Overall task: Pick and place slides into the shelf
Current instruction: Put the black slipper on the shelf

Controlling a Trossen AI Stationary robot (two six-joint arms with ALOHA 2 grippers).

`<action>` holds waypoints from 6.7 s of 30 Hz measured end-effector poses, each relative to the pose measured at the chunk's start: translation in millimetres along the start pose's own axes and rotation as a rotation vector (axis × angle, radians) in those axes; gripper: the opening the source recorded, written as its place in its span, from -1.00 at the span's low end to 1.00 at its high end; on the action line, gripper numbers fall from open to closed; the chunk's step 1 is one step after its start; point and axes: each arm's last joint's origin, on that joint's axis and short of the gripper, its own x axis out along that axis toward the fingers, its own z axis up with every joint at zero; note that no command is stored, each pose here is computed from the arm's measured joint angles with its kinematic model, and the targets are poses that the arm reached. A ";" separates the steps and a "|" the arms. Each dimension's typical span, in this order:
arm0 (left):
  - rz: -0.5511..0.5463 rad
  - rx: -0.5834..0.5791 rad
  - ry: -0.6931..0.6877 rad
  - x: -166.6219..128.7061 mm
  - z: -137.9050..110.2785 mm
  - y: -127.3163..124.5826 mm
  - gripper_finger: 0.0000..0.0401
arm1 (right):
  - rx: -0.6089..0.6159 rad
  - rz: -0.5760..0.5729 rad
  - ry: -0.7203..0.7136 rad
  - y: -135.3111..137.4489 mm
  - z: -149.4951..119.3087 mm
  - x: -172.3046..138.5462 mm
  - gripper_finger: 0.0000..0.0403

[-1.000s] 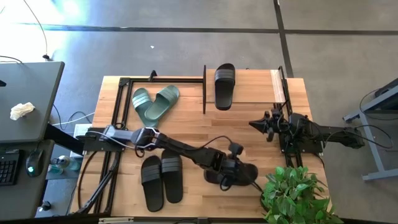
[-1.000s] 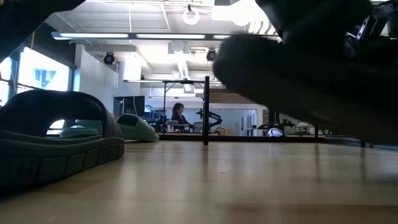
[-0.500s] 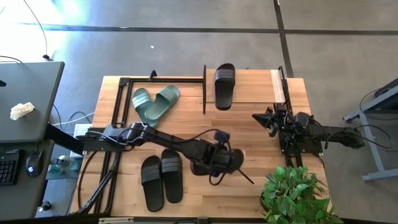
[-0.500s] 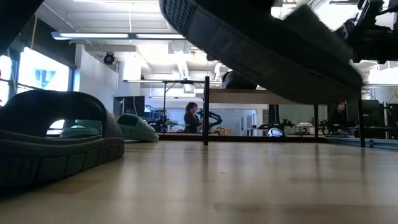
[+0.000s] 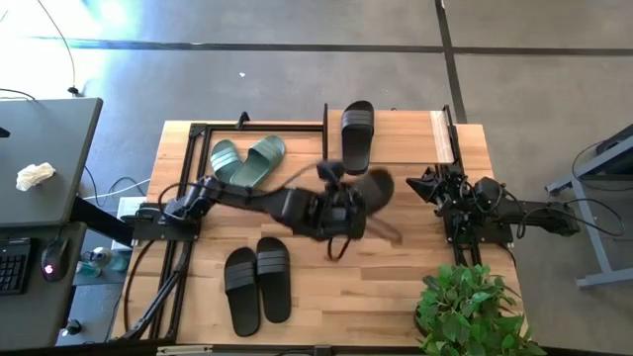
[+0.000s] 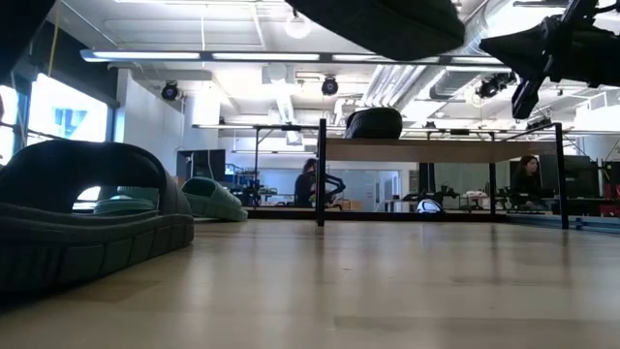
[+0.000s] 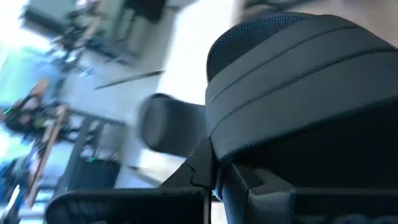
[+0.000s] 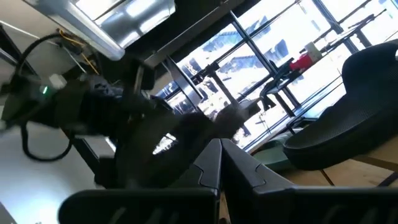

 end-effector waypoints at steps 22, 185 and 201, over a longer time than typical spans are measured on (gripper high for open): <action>0.259 -0.490 -0.223 145.5 17.5 89.9 -1.00 | 0.010 0.037 -0.045 3.4 4.6 -0.1 -1.00; -0.416 -0.271 -0.015 33.8 -18.3 105.2 -0.39 | 0.182 -0.626 0.397 69.6 156.1 68.1 -0.82; -0.655 -0.207 0.038 31.1 -26.8 95.3 -0.64 | 0.457 -0.662 0.569 12.5 153.0 73.8 -0.82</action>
